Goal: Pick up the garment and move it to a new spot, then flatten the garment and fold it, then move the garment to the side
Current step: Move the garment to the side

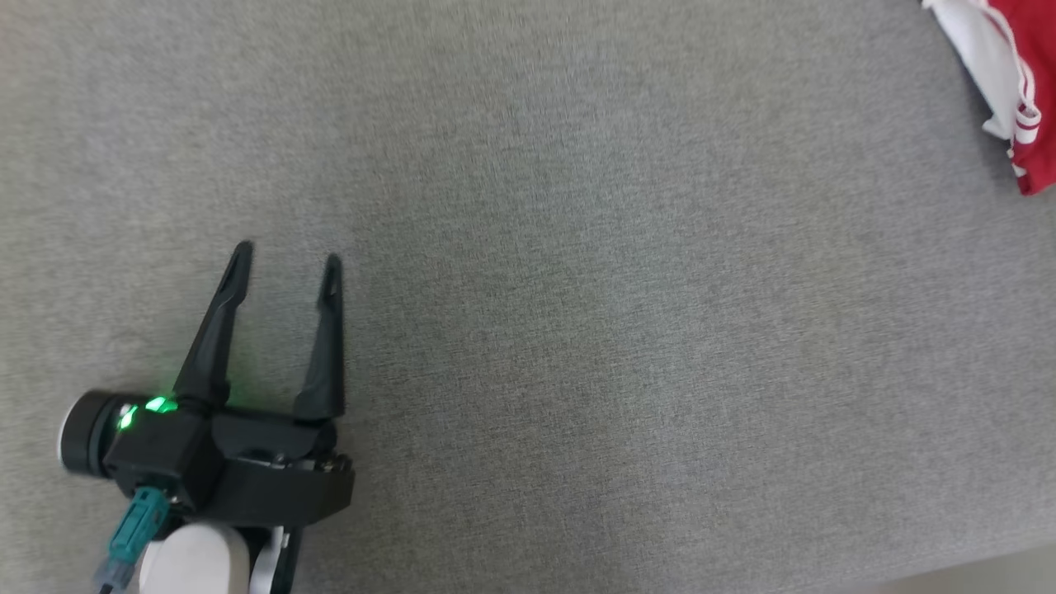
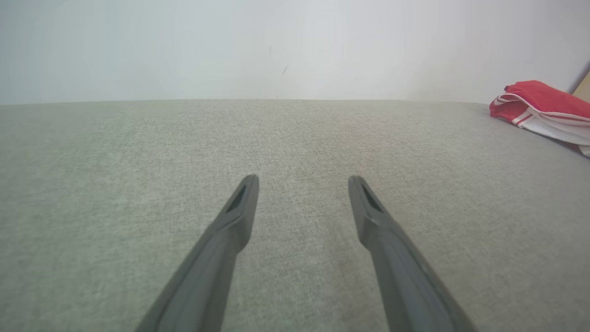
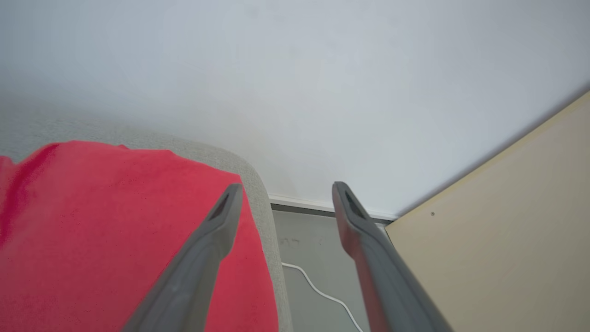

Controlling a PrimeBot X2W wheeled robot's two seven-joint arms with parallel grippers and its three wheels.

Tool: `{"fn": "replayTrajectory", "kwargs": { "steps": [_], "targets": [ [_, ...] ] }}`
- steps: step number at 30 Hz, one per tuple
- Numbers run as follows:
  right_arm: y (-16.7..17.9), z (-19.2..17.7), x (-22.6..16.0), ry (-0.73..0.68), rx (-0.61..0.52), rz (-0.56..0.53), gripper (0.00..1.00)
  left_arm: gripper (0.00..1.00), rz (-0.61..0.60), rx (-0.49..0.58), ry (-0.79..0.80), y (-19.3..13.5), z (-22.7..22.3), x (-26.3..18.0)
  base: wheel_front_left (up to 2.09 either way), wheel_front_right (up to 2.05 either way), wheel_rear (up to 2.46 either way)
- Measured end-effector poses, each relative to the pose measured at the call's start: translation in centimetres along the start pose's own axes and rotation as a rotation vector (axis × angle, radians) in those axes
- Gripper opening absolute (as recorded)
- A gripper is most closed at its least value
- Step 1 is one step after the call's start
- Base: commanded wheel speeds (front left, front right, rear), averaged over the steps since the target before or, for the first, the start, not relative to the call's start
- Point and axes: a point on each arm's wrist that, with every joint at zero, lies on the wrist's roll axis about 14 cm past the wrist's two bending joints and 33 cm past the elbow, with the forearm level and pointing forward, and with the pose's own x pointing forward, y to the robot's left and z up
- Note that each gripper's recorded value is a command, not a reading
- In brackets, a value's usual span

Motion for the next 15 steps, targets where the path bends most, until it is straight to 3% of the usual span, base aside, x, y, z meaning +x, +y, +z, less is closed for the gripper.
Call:
{"fn": "replayTrajectory", "kwargs": {
  "steps": [6, 9, 15],
  "targets": [
    [1.3, 3.5, -1.6, -0.13, 0.067, 0.035, 1.0, 1.0, 0.061, 0.017, -0.008, 1.3, 1.8, -2.0, 0.0, 0.0, 0.0],
    [3.0, 5.9, -2.9, -0.219, 0.167, 0.07, 1.0, 1.0, 0.094, 0.023, -0.023, 2.1, 3.0, -3.2, 0.0, 0.0, 0.0],
    [5.5, 8.4, -7.3, -0.349, 0.273, 0.127, 1.0, 1.0, 0.144, 0.037, -0.053, 2.9, 5.6, -6.2, 0.0, 0.0, 0.0]
  ]
}}
